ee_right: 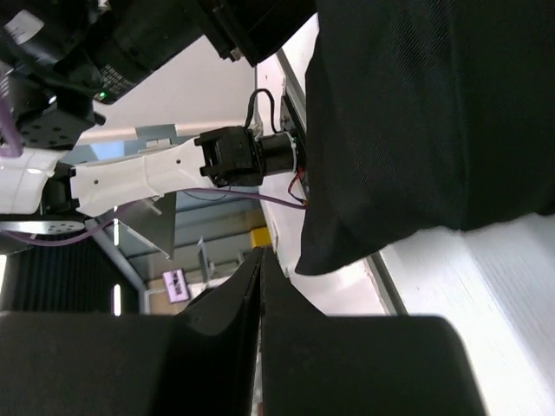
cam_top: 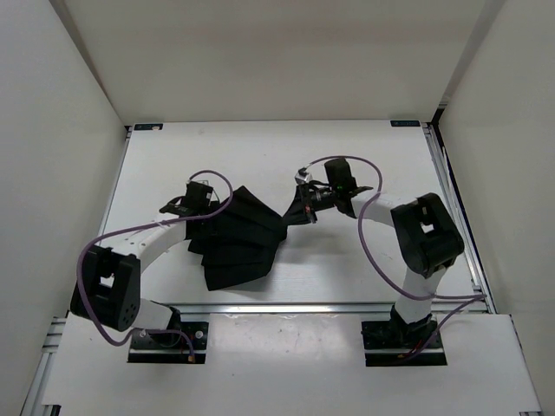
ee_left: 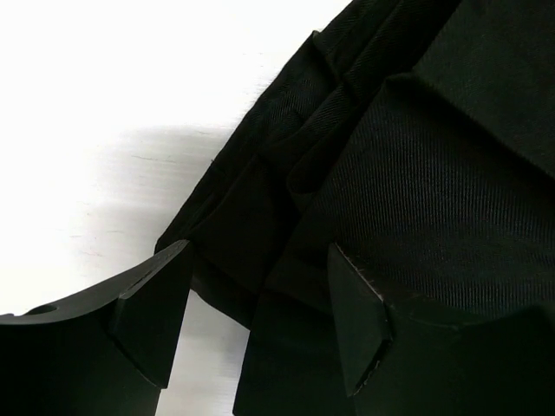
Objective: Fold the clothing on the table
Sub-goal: Fold the skirt
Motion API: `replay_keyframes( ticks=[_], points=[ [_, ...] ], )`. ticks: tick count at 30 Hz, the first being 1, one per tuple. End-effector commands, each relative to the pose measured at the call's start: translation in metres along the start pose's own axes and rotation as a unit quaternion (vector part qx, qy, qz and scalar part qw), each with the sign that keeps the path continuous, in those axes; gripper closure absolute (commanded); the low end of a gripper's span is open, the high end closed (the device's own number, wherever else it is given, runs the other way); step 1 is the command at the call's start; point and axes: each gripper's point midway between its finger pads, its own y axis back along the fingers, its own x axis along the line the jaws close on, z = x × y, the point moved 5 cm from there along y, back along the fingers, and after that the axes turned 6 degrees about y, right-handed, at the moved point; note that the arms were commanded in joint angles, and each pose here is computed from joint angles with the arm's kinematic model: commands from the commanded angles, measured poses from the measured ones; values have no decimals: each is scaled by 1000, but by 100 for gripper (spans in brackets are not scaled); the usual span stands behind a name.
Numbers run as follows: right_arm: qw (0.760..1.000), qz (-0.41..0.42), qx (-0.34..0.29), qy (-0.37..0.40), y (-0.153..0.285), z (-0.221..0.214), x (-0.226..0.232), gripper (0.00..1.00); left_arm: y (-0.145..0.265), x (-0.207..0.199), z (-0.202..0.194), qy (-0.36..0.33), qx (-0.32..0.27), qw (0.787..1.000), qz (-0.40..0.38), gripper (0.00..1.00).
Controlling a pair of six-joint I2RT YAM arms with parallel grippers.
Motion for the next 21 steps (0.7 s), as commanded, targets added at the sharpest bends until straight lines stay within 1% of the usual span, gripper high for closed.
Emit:
replay_keyframes(
  ticks=[1, 2, 4, 5, 8, 10, 13, 14, 17, 21],
  points=[
    [1000, 20, 7, 20, -15, 11, 14, 100, 3, 3, 10, 0, -26, 1000, 2, 27],
    [1000, 13, 3, 9, -18, 17, 10, 100, 1, 6, 11, 2, -28, 1000, 4, 27],
    [1000, 0, 7, -1, -25, 16, 3, 100, -5, 9, 2, 2, -8, 1000, 7, 27],
    [1000, -6, 5, 2, -28, 19, -1, 100, -5, 8, 1, -2, -11, 1000, 2, 27],
    [999, -44, 10, 5, -35, 26, -16, 100, -11, 2, -10, -10, 14, 1000, -8, 28],
    [997, -73, 9, 6, -37, 32, -28, 100, -13, -7, -18, -12, 33, 999, -21, 31],
    [993, -108, 6, 37, -35, 52, -39, 100, -14, -21, -32, -3, 65, 997, -48, 37],
    [993, -117, 8, 31, -35, 55, -49, 100, -14, -24, -39, 2, 74, 996, -49, 39],
    [988, -137, 7, 67, -31, 71, -51, 100, -11, -32, -54, 17, 87, 994, -68, 43],
    [974, -166, -1, 152, -25, 94, -41, 100, -11, -39, -73, 29, 114, 990, -83, 51]
  ],
)
